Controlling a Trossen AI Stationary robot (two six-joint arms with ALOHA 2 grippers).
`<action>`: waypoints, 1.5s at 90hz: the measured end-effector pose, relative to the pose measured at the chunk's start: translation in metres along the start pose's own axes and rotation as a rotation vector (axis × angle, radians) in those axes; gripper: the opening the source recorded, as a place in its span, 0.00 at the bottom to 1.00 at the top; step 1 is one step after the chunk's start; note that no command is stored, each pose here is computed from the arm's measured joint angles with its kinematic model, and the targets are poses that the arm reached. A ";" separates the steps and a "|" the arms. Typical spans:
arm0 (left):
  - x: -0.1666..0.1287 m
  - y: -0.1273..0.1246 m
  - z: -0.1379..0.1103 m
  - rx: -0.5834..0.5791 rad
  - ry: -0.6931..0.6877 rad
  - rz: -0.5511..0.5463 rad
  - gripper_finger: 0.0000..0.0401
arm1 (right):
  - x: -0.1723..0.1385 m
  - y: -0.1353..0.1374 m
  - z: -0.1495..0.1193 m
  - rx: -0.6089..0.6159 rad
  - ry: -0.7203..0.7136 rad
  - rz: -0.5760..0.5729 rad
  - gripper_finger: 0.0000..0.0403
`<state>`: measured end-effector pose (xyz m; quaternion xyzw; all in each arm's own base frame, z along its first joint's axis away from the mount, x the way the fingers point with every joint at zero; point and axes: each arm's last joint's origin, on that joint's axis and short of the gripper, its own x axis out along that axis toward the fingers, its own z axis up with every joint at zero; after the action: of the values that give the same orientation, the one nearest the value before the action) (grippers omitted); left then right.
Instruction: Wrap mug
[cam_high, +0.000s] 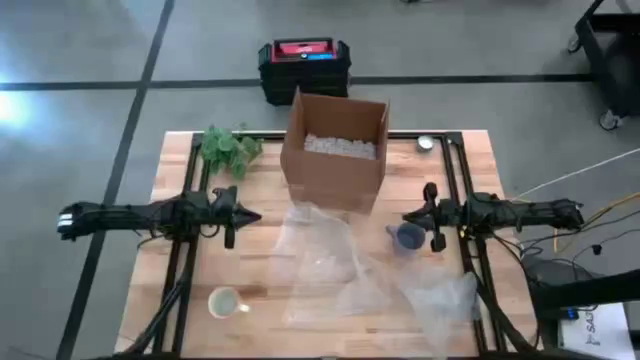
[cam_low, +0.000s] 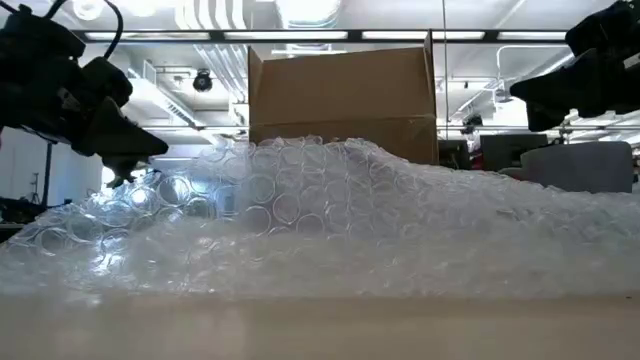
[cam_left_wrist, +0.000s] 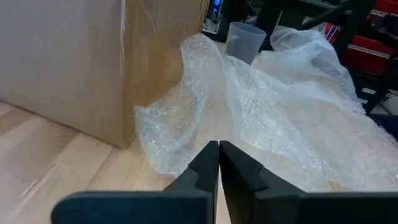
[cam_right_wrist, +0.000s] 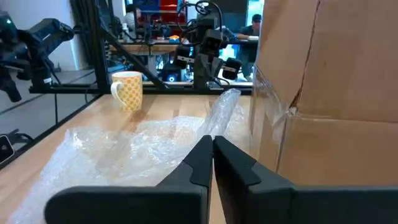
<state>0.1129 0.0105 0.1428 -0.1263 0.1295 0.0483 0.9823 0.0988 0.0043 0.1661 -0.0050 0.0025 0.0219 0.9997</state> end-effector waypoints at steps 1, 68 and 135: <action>0.000 0.000 0.000 0.000 0.000 0.000 0.00 | 0.000 0.000 0.000 0.000 0.000 0.000 0.00; 0.000 0.000 0.000 0.000 0.000 0.000 0.00 | 0.000 0.000 0.000 0.000 0.000 0.000 0.00; 0.000 0.000 0.004 0.010 -0.048 0.040 0.00 | 0.000 0.000 0.009 0.368 -0.090 0.010 0.00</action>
<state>0.1137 0.0119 0.1464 -0.1178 0.1084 0.0702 0.9846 0.0985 0.0040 0.1747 0.1788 -0.0383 0.0264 0.9828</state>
